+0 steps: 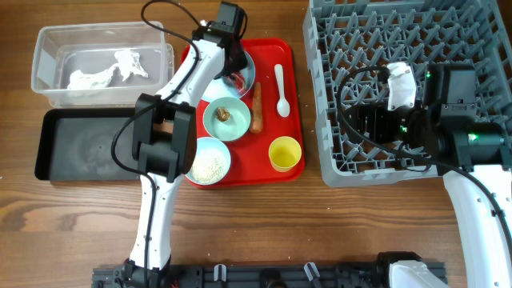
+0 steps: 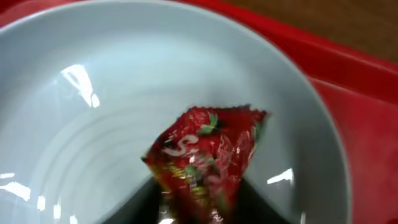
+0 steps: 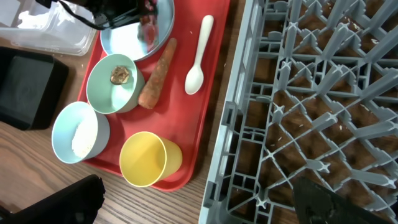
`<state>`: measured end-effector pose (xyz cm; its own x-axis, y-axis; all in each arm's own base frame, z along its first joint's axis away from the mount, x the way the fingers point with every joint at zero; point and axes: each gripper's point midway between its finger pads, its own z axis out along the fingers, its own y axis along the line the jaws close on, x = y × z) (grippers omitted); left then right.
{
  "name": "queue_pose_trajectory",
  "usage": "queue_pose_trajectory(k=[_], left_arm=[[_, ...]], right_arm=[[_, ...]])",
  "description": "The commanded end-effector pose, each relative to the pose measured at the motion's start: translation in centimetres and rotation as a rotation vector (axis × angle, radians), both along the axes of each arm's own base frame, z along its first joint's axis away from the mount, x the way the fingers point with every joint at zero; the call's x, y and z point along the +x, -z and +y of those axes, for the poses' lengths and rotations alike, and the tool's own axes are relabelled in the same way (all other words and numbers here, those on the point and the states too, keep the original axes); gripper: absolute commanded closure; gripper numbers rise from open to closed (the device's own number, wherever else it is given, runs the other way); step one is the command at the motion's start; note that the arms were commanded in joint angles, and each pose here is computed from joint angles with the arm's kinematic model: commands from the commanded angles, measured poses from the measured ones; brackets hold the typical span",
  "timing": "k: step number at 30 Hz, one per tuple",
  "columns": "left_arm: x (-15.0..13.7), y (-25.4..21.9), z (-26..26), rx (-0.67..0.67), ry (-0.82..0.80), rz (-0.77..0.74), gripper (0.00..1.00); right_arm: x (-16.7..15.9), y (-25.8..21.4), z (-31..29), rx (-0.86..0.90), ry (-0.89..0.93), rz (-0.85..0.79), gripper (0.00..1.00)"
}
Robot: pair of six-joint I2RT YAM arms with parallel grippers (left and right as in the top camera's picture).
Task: Sort waste into correct bins and load items into the dishwasher rack
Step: 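Drop red wrapper into clear plastic bin with left gripper, then grasp rim of green bowl holding mushroom with left gripper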
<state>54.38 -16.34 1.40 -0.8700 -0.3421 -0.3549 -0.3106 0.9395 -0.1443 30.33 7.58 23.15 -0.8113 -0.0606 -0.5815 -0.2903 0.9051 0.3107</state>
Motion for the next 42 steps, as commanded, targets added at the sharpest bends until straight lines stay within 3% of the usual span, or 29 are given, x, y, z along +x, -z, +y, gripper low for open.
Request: queue_pose_trajectory(k=[1,3,7,11,14,18,19,20,21,22,25,27,28,29,32,33,34,38,42], left_arm=[[-2.2,2.9,0.6,0.031,-0.006,0.115,0.80],[-3.1,3.1,0.9,0.045,-0.005,0.154,0.96],[-2.7,0.7,1.4,0.036,-0.006,0.121,0.96],[-0.8,-9.2,3.5,-0.022,-0.053,-0.062,0.96],[-1.9,-17.5,9.7,-0.044,-0.162,-0.165,0.96],[-3.5,-18.5,20.0,0.014,-0.324,-0.137,0.96],[-3.6,-17.5,22.1,0.024,-0.353,-0.114,0.91],[-3.5,-16.4,23.6,0.028,-0.382,-0.092,0.62],[-3.5,-14.9,25.1,0.031,-0.410,-0.066,0.19],[-3.5,-13.4,26.2,0.034,-0.430,-0.036,0.01],[-3.6,-12.6,26.6,0.044,-0.415,-0.018,0.00],[-3.4,-13.1,26.0,0.038,-0.366,-0.025,0.01],[-3.7,-13.7,24.8,-0.001,-0.309,-0.023,0.08],[-4.2,-15.4,23.0,-0.048,-0.252,-0.036,0.25],[-6.8,-20.2,16.3,-0.083,-0.108,-0.060,0.22],[-7.9,-20.3,14.1,-0.082,-0.062,-0.028,0.15],[-9.9,-19.4,10.3,-0.071,0.019,0.051,0.00],[-14.7,-13.4,2.6,0.017,0.215,0.226,0.00],[-18.1,-8.2,-0.7,0.075,0.395,0.307,0.05]], right_arm=[[0.3,-0.6,-0.2,-0.009,0.008,-0.017,0.00],[0.3,-0.6,-0.2,-0.009,0.008,-0.018,0.00],[0.3,-0.6,-0.2,-0.009,0.008,-0.018,0.00],[0.4,-0.7,-0.2,-0.008,0.008,-0.021,0.00],[0.4,-0.7,-0.2,-0.008,0.008,-0.022,0.00],[0.4,-0.7,-0.2,-0.008,0.009,-0.024,0.00],[0.5,-0.7,-0.2,-0.008,0.008,-0.026,0.00],[0.5,-0.8,-0.2,-0.007,0.009,-0.027,0.00],[0.5,-0.8,-0.2,-0.007,0.010,-0.029,0.00],[0.5,-0.8,-0.2,-0.007,0.010,-0.029,0.00],[0.5,-0.8,-0.2,-0.006,0.011,-0.029,0.00],[0.5,-0.8,-0.2,-0.007,0.010,-0.029,0.00],[0.6,-0.8,-0.2,-0.007,0.010,-0.031,0.00],[0.7,-0.9,-0.2,-0.008,0.009,-0.037,0.00],[0.8,-1.0,-0.2,-0.008,0.009,-0.043,0.00],[0.8,-1.0,-0.2,-0.007,0.009,-0.045,0.00],[0.9,-1.0,-0.2,-0.007,0.009,-0.048,0.00],[0.9,-1.0,-0.2,-0.008,0.009,-0.047,0.00],[0.9,-1.0,-0.2,-0.007,0.009,-0.047,0.00]])
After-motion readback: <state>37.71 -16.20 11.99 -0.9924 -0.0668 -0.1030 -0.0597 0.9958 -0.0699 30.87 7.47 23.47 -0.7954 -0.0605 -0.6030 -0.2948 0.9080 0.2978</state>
